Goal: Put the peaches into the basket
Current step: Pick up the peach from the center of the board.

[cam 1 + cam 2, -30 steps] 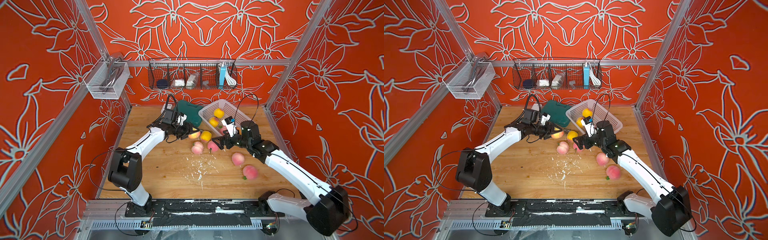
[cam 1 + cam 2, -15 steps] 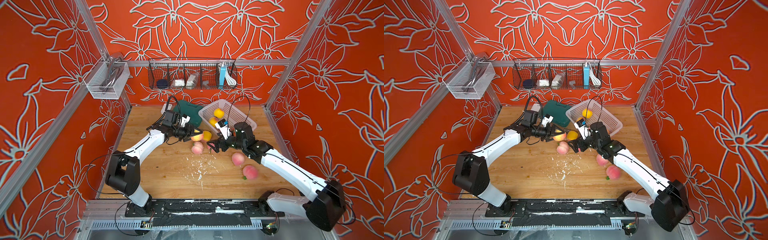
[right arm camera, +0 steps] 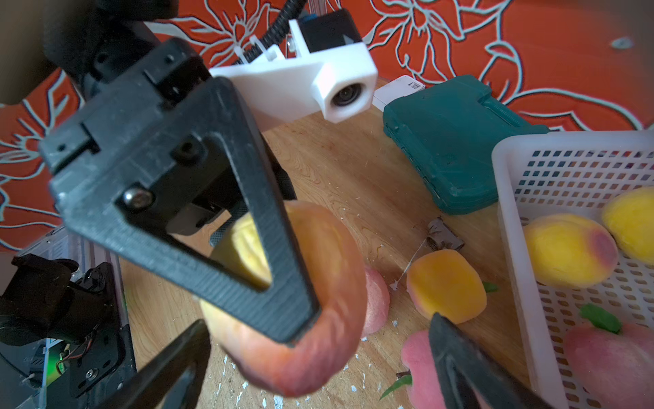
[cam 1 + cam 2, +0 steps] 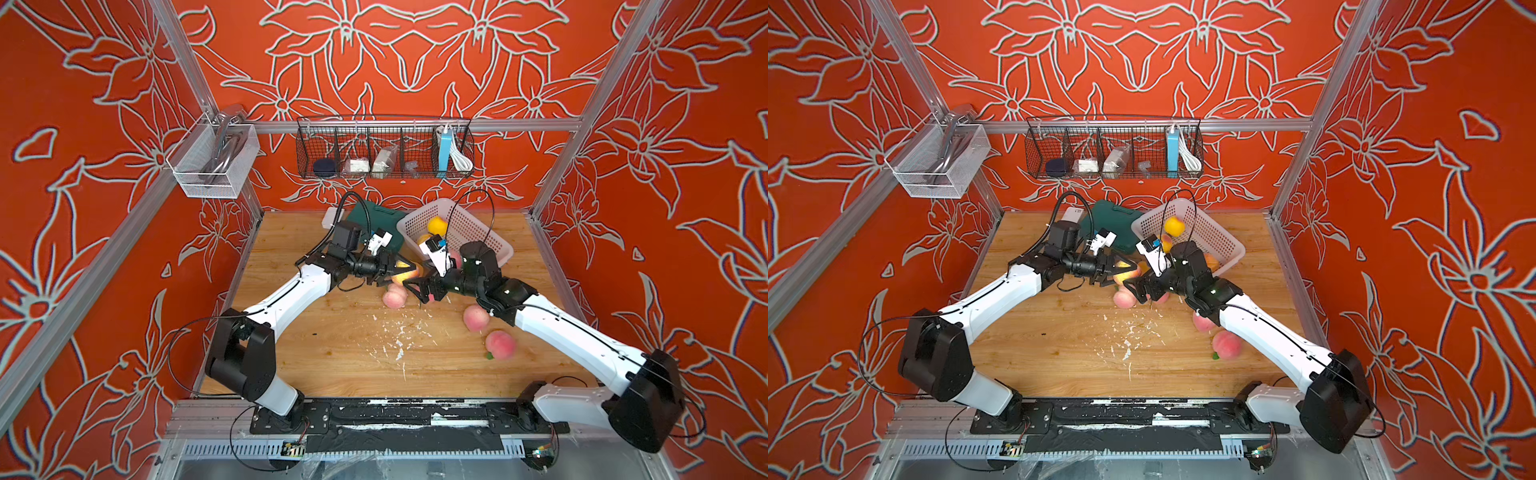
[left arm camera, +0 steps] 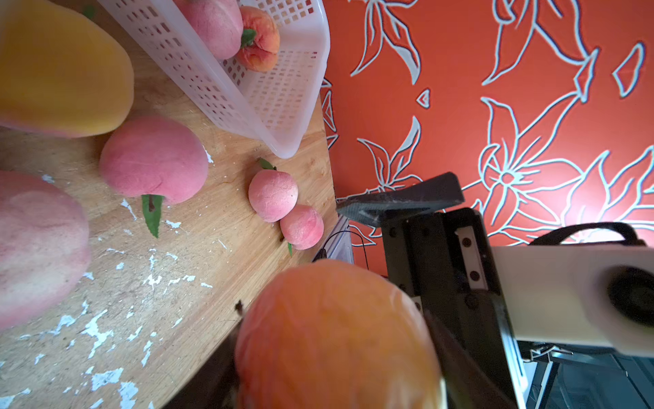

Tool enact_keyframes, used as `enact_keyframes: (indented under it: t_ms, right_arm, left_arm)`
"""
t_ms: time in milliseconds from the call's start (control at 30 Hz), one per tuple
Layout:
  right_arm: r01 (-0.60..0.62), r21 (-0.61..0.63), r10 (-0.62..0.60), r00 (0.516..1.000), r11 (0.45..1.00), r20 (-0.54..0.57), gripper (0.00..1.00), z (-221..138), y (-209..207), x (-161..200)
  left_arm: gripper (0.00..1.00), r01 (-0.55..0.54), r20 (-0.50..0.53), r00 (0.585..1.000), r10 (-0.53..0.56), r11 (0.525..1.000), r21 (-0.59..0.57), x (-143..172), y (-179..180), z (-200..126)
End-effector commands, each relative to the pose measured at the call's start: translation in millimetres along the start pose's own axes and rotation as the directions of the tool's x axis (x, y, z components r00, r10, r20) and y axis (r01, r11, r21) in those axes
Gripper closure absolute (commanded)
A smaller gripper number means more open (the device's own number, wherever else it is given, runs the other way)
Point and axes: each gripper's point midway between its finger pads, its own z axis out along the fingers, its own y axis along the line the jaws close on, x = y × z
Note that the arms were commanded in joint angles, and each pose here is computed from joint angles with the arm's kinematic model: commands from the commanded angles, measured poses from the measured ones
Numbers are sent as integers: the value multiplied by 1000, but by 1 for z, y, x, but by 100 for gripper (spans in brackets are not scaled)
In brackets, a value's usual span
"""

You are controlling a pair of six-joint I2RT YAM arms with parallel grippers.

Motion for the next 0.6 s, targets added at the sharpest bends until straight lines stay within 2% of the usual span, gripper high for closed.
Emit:
enact_keyframes:
  t_ms: [0,333,567]
  right_arm:
    - [-4,9,4,1000,1000,-17,1,5,-2,7]
    - [-17,11,17,1000,1000,-23,1,10,-3,7]
    - [-1,29,2,999,1000,-43,1,10,-6,8]
  left_arm:
    - [6,-7,14,1000,7,1000,1,-8,-6,12]
    - [9,-32,-7,999,31,998,-62,-6,1,34]
    - [17,-37,-43,999,33,995,-91,0,7,48]
